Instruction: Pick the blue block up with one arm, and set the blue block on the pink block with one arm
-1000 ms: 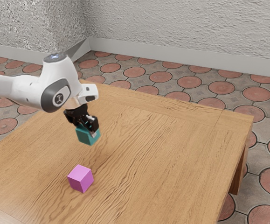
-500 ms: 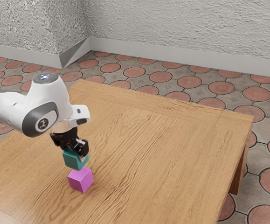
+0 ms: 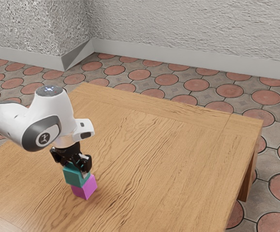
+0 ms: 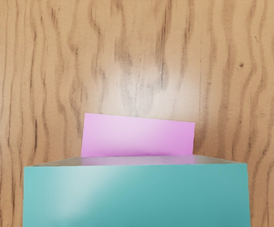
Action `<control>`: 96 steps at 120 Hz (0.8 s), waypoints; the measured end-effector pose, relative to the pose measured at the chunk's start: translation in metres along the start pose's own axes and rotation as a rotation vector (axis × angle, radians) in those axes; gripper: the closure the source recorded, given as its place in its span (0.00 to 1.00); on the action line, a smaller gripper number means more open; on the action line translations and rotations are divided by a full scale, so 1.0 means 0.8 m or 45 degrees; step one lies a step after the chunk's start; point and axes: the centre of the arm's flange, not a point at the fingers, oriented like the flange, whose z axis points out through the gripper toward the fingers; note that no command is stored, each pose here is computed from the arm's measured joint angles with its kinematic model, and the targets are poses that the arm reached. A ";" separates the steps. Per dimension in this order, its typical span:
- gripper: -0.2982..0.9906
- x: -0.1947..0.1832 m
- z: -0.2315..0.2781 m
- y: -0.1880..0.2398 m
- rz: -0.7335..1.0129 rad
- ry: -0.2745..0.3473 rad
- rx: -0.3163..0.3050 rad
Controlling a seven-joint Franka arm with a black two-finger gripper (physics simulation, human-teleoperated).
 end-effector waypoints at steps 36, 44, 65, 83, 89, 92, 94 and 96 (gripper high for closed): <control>0.44 0.005 0.000 -0.005 0.078 0.005 -0.008; 0.44 0.006 -0.001 -0.005 0.105 0.008 -0.011; 0.44 0.011 -0.001 -0.004 0.172 0.012 -0.016; 0.45 0.023 -0.009 -0.004 0.206 0.033 -0.028; 0.46 0.024 -0.009 -0.006 0.212 0.032 -0.031; 0.46 0.024 -0.009 -0.006 0.215 0.032 -0.032; 0.46 0.024 -0.009 -0.006 0.218 0.032 -0.032; 0.46 0.024 -0.009 -0.006 0.221 0.032 -0.033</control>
